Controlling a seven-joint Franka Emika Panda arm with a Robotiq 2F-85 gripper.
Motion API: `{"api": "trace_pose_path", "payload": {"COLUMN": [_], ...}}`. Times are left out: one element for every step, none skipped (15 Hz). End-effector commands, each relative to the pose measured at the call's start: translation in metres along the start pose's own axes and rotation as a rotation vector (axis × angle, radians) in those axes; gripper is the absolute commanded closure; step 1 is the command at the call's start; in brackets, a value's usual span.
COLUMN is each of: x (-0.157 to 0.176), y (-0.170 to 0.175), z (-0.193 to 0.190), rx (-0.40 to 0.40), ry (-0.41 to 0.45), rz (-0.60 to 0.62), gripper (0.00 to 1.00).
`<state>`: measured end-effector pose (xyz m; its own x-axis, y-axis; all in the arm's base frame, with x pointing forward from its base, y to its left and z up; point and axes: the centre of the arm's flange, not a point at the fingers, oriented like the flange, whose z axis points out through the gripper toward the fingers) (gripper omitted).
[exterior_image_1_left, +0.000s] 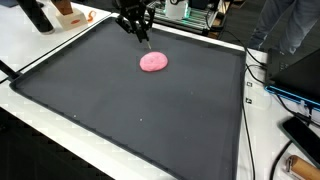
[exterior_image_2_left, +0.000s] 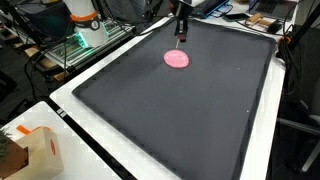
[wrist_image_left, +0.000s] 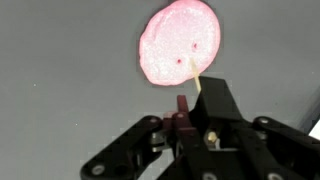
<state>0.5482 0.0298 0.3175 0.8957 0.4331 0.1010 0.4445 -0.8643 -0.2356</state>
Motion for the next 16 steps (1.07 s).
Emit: {"api": "trace_pose_path", "payload": {"x": [0.000,0.000,0.000,0.000,0.000,0.000,0.000,0.000,0.000,0.003,0.007,0.013,0.016,0.023,0.028,0.035], "y": [-0.002,-0.002,-0.002,-0.002,-0.002,-0.002,-0.002,-0.002,-0.002,-0.007,-0.014,-0.025,-0.033,-0.048,-0.060,-0.076], "z": [0.000,0.000,-0.001,-0.001,0.000,0.000,0.000,0.000,0.000,0.002,0.005,0.008,0.010,0.013,0.016,0.021], "rx": [-0.003,-0.004,-0.005,-0.005,-0.005,-0.005,-0.005,-0.005,-0.005,-0.023,-0.041,-0.068,-0.093,-0.127,-0.157,-0.188], "ry": [-0.002,-0.003,-0.003,-0.003,-0.004,-0.004,-0.004,-0.004,-0.004,-0.028,-0.047,-0.071,-0.090,-0.117,-0.135,-0.153], "rz": [-0.005,-0.007,-0.008,-0.008,-0.008,-0.008,-0.008,-0.008,-0.008,-0.008,-0.013,-0.027,-0.038,-0.058,-0.074,-0.098], "gripper": [0.75,0.75,0.75,0.75,0.75,0.75,0.75,0.75,0.75,0.94,0.94,0.94,0.94,0.94,0.94,0.94]}}
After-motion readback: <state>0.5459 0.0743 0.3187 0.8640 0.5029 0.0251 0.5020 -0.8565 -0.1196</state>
